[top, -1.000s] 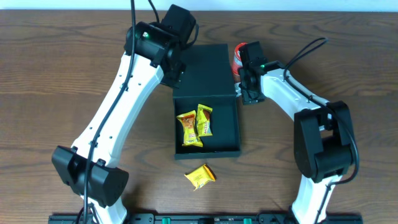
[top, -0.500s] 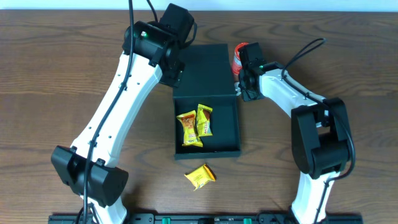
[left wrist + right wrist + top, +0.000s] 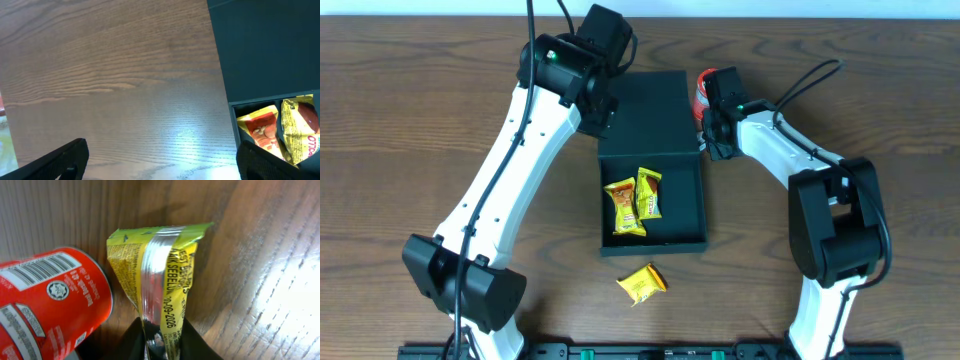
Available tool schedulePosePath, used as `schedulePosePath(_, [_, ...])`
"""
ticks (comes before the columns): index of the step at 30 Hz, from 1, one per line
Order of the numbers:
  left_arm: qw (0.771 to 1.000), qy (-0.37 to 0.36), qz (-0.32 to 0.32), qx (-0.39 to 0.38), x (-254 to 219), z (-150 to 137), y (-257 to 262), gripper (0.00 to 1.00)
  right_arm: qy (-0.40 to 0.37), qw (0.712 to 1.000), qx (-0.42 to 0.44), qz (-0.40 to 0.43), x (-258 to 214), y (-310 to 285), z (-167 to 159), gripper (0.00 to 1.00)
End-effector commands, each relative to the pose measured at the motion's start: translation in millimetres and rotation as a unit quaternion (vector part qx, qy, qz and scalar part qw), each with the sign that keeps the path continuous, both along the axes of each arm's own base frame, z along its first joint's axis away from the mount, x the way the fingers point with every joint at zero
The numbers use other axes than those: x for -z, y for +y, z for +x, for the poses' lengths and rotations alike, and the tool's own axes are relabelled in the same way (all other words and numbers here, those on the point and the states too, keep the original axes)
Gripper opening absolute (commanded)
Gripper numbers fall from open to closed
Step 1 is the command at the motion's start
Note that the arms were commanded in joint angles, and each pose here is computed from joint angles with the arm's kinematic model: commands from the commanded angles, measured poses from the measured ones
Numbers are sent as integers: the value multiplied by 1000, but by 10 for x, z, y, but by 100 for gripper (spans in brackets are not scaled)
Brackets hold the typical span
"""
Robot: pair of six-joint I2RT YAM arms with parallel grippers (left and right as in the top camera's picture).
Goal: Pack container
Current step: 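Grasp the yellow-silver snack bar with the right gripper, then place the snack bar into the box with the right gripper and release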
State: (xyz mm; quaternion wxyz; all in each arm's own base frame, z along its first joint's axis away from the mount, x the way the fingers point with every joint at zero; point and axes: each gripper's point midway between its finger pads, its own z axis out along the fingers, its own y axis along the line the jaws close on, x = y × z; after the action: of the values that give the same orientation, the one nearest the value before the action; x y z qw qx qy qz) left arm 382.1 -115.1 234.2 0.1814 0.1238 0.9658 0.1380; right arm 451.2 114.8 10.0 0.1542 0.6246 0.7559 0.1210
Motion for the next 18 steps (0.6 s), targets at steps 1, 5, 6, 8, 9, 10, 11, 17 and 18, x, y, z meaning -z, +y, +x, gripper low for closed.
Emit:
schedulePosePath(1, [1000,-14,1,-3,-87,28,37,95,8,998,-56,-16,45,-6,-17,16])
schedulePosePath(5, [1000,-15,0,-3,-90,35,33,96,10,994,-110,-16,36,62,-29,15])
schedulePosePath(6, [1000,-16,-1,-3,-91,41,31,95,10,992,-126,-18,28,76,-32,14])
schedulePosePath(8, [1000,-18,-2,-3,-95,50,26,96,11,990,-141,-23,23,76,-44,13])
schedulePosePath(9, [1000,-19,-2,-3,-96,54,24,95,15,989,-147,-27,21,70,-63,12])
schedulePosePath(10, [1000,-21,-3,-4,-98,59,21,96,19,987,-154,-30,18,64,-83,12])
schedulePosePath(11, [1000,-22,-4,-4,-100,64,19,95,26,986,-163,-34,21,54,-117,12])
schedulePosePath(17, [1000,-24,-5,-4,-104,75,11,95,45,972,-221,-63,-80,-29,-236,8])
schedulePosePath(18, [1000,-25,-7,-6,-104,77,10,95,45,970,-227,-69,-120,-57,-242,8])
